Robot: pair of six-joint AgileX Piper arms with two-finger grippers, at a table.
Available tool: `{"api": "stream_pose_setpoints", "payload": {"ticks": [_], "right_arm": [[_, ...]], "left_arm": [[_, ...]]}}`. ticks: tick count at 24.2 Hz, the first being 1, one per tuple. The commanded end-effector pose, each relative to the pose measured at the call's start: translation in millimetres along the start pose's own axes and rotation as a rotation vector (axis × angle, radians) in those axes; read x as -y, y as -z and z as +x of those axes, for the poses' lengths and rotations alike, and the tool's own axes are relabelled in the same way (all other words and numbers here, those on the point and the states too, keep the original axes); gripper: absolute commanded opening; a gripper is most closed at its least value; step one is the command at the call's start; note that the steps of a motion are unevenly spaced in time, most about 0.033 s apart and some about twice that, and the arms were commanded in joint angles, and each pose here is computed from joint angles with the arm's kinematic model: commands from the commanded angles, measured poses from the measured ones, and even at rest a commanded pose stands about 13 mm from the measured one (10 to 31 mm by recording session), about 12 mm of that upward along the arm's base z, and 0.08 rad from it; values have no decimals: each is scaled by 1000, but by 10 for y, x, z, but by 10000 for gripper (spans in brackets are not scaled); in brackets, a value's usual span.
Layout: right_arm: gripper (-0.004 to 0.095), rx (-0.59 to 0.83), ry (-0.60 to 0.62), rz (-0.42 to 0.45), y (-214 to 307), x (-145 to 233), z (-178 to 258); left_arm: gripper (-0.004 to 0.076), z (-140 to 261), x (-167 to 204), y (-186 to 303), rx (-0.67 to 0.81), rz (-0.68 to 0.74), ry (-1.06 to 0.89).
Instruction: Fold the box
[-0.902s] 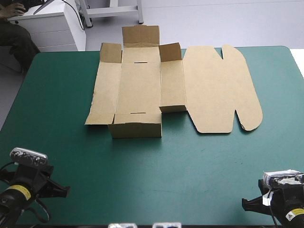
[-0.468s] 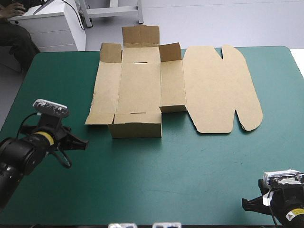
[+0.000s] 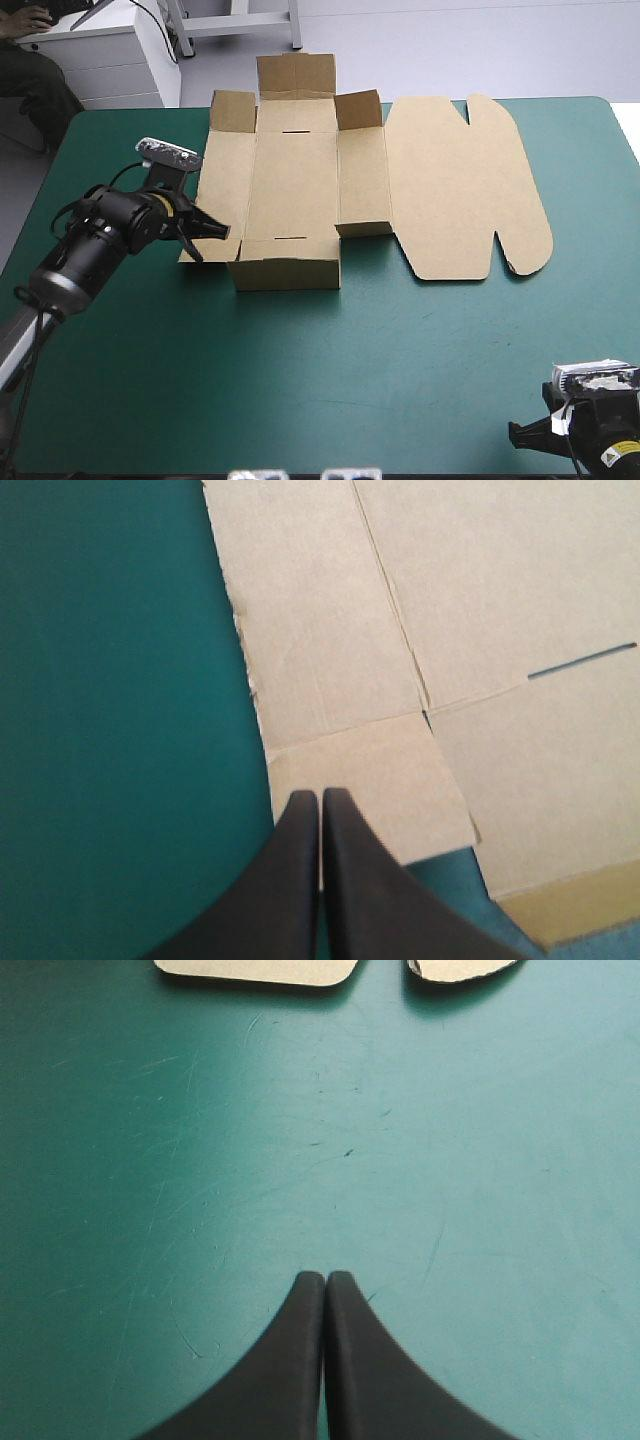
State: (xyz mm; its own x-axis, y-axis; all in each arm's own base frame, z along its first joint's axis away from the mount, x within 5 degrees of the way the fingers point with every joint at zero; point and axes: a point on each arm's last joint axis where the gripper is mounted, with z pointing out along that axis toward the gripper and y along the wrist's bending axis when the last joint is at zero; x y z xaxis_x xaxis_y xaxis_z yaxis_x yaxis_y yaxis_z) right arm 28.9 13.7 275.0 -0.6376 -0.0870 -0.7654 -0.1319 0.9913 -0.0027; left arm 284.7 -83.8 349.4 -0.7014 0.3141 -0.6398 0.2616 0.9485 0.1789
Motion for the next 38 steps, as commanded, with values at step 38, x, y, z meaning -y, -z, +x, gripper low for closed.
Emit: {"api": "stream_pose_setpoints", "payload": {"ticks": [38], "right_arm": [[-19,55,-43,6,39,7,-91]], "left_arm": [[18,-495,-1789,-1594,-5,595,602]]}}
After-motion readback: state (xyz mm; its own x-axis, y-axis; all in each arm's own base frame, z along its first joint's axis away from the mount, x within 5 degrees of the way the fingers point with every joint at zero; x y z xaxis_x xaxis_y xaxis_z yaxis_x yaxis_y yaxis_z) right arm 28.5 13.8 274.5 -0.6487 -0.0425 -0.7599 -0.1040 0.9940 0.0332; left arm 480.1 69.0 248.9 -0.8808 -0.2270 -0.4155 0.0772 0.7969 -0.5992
